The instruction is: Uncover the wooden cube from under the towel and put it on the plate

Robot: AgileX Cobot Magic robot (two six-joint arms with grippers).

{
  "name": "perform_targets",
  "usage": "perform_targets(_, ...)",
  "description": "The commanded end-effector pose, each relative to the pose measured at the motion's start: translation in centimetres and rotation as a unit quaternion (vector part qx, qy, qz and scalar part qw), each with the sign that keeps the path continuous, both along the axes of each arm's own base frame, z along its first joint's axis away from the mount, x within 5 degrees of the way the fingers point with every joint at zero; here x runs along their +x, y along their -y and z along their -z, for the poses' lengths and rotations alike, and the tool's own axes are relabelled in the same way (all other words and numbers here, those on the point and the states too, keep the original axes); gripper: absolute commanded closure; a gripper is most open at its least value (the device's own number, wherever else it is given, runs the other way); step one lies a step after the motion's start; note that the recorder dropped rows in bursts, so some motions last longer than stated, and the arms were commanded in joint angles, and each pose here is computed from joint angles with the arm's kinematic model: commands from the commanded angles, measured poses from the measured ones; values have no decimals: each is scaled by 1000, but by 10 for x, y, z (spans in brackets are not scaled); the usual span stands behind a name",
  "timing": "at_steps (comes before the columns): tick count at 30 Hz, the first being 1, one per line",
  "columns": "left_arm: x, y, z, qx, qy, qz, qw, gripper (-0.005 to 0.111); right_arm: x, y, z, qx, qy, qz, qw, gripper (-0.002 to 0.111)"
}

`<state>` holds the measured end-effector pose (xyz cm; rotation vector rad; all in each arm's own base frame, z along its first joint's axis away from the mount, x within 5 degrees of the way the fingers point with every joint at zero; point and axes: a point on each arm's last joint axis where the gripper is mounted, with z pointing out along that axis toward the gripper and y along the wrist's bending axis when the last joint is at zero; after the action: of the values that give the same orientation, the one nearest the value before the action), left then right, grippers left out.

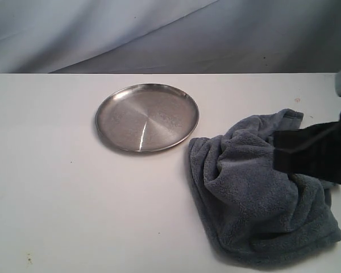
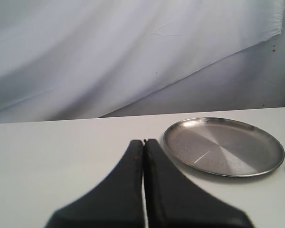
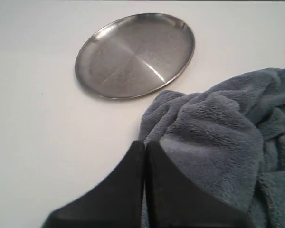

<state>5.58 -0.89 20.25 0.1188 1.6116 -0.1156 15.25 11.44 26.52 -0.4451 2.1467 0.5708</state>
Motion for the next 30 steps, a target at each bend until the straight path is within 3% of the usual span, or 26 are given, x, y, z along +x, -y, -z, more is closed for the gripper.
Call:
perform_targets(1, 0, 0, 1, -2, 0, 2, 1000, 107, 13, -23, 1, -13, -26, -25, 999, 108)
perform_targets(17, 0, 0, 1, -2, 0, 2, 1000, 107, 41, -114, 11, -36, -90, -99, 990, 108)
perform_targets(30, 0, 0, 1, -2, 0, 2, 1000, 107, 48, -123, 27, -62, -139, -98, 983, 108)
